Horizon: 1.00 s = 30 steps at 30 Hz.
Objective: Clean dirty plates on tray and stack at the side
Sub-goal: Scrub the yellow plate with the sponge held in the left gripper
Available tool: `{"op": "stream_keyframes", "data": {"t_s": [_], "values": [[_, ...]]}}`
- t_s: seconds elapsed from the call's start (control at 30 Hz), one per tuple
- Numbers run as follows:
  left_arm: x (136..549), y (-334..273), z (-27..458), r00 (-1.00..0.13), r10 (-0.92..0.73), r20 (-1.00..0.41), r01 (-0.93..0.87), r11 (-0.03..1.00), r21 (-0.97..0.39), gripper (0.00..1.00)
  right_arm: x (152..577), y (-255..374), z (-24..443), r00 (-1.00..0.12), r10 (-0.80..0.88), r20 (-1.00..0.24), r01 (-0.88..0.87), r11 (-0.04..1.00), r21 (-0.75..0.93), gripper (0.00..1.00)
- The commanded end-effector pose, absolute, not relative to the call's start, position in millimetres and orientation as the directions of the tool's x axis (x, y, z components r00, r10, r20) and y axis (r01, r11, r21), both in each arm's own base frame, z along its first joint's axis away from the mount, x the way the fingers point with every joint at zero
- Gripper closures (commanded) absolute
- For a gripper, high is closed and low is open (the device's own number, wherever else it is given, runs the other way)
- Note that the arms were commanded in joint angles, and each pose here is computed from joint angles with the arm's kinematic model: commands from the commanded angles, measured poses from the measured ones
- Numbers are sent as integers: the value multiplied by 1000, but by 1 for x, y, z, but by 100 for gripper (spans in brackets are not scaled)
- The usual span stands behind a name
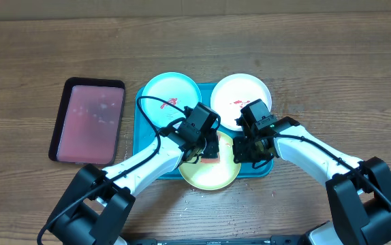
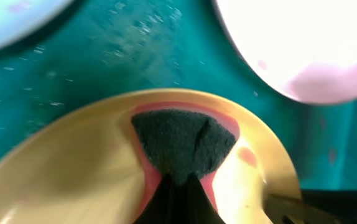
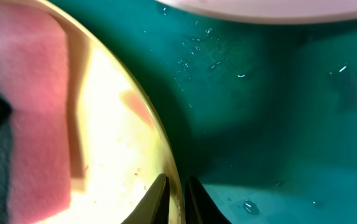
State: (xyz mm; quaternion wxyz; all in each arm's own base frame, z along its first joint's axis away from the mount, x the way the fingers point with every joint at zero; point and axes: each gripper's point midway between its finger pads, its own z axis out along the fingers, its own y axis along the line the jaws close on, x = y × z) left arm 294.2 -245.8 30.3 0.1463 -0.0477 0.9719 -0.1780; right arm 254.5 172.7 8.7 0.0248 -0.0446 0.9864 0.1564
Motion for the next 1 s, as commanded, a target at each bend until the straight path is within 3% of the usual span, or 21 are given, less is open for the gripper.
{"op": "stream_keyframes", "data": {"t_s": [0.0,0.13,0.33,0.53,0.97], "values": [[301,-227,25,-933,-183,-311,-101,960,-261,96,251,171,6,-995,-89,-55,-101,952,290,89],[298,-231,37,-952,-97,-290,-28,972,-231,96,251,171,6,-995,-89,-55,-101,952,291,89],[279,-273,70,-940,231,-251,312,880,-358,96,249,170,5,-995,-89,-44,-98,953,286,89],[265,-261,70,-795,541,-276,603,755,-258,96,248,170,5,-995,-89,-42,-97,953,286,89],[234,-236,45,-516,830,-213,855,484,-184,96,248,170,5,-995,-89,-41,-97,953,286,90]]}}
